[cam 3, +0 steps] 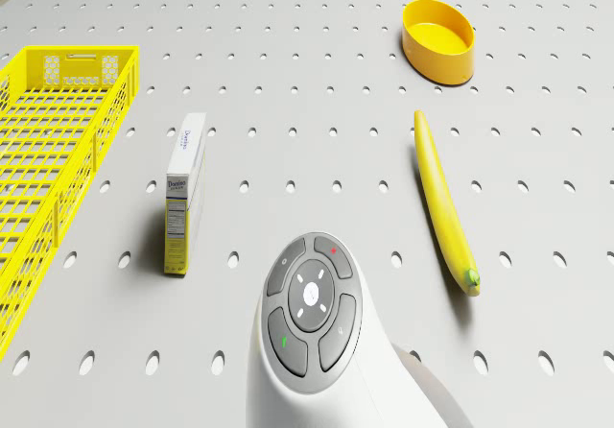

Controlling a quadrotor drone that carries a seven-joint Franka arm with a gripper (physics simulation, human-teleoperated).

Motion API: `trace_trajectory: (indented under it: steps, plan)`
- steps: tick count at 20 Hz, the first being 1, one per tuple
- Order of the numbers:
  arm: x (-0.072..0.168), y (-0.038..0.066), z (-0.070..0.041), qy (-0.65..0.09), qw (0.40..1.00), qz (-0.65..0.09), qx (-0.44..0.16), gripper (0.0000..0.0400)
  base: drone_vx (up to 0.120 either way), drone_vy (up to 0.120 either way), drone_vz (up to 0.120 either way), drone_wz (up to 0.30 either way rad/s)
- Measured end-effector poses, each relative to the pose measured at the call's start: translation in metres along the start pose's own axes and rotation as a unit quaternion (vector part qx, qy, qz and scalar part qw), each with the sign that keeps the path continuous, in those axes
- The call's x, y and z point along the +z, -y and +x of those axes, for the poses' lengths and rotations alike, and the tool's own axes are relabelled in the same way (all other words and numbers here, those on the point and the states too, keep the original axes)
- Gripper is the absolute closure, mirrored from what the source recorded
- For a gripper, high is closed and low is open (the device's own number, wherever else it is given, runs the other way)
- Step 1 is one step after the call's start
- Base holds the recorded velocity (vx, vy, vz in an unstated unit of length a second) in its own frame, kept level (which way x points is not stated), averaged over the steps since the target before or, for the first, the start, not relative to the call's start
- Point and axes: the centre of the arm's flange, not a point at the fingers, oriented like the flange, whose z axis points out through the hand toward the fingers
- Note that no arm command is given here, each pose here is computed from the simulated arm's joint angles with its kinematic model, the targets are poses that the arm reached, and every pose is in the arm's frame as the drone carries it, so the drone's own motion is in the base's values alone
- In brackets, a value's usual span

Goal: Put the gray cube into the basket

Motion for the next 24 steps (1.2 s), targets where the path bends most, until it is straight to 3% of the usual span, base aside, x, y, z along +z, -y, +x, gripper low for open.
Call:
trace_trajectory:
  steps: [3,9,19,24]
  plan:
    - [-0.011,0.0,0.0,0.0,1.0,0.0,0.0,0.0149,0.0,0.0,0.0,0.0]
    - [-0.029,0.0,0.0,0.0,1.0,0.0,0.0,0.015,0.0,0.0,0.12,0.0]
    - [-0.037,0.0,0.0,0.0,1.0,0.0,0.0,0.015,0.0,0.116,0.12,0.0]
    - [-0.038,0.0,0.0,0.0,1.0,0.0,0.0,0.015,0.112,0.12,0.12,0.0]
